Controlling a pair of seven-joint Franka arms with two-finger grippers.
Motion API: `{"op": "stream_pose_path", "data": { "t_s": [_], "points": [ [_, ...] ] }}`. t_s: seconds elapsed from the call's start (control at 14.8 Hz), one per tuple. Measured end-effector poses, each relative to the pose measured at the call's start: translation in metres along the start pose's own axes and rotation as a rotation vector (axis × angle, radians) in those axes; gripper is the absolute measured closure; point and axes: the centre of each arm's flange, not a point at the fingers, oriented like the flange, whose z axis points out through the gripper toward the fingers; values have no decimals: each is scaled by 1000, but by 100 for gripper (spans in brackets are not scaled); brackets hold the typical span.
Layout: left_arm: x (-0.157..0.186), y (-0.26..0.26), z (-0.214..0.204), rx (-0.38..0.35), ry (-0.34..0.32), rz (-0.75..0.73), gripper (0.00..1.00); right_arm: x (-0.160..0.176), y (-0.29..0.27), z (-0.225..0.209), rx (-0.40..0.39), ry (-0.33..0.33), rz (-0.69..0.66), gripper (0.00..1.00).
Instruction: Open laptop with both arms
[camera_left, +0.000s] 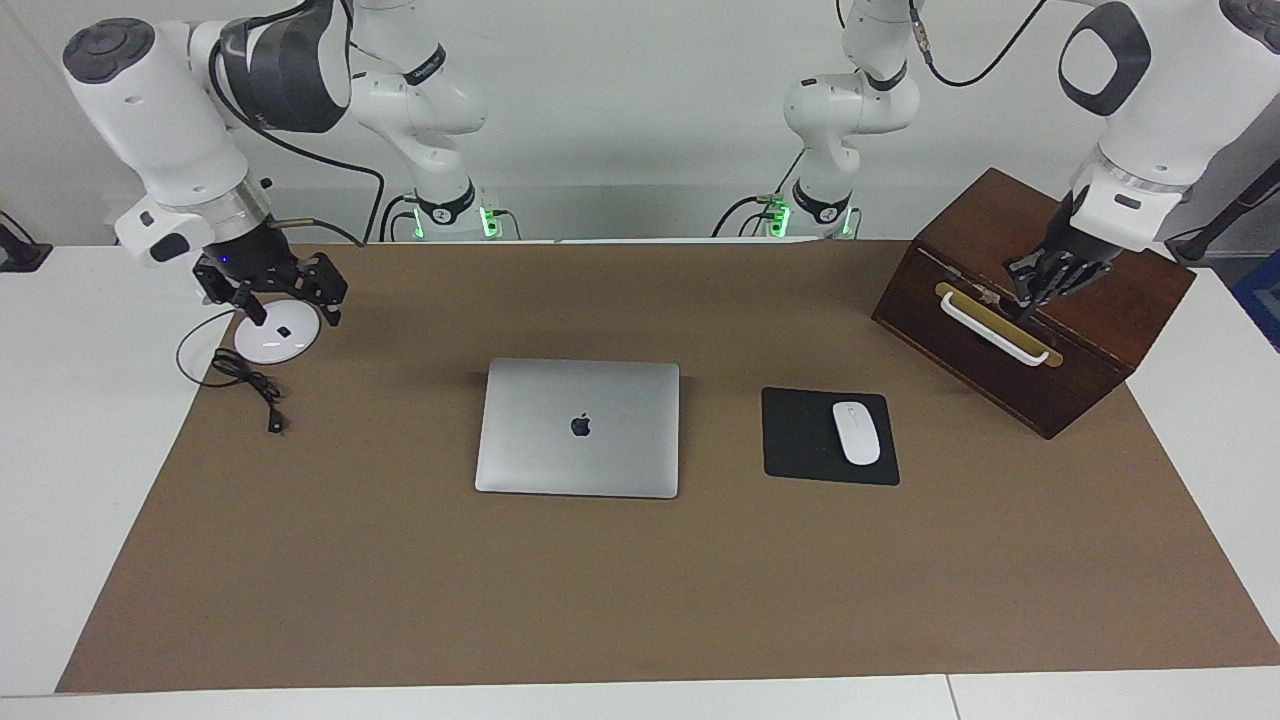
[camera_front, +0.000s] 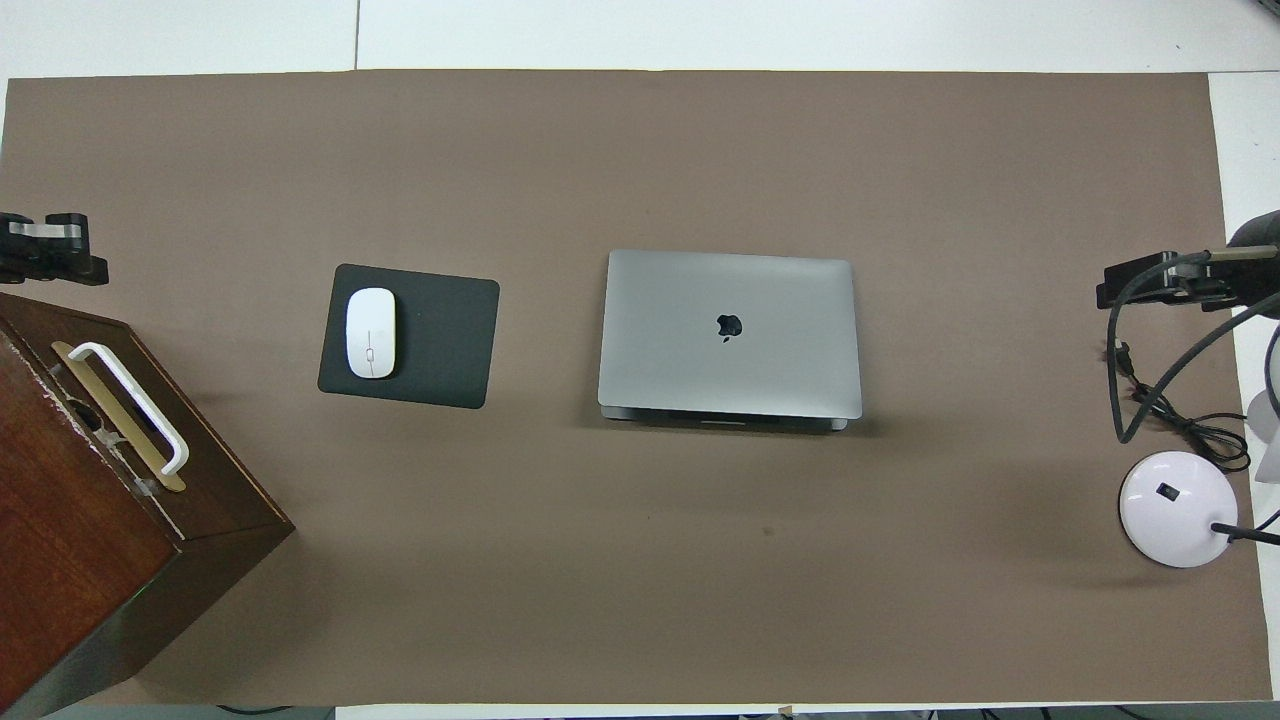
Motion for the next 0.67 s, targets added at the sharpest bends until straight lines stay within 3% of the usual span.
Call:
{"op": "stream_pose_path", "data": {
  "t_s": [0.47, 0.67],
  "points": [
    [4, 11, 22, -7, 38, 16, 99, 0, 1, 0, 0, 0, 1, 0],
    [-3, 40, 47, -48, 79, 45, 99, 0, 1, 0, 0, 0, 1, 0]
  ]
}}
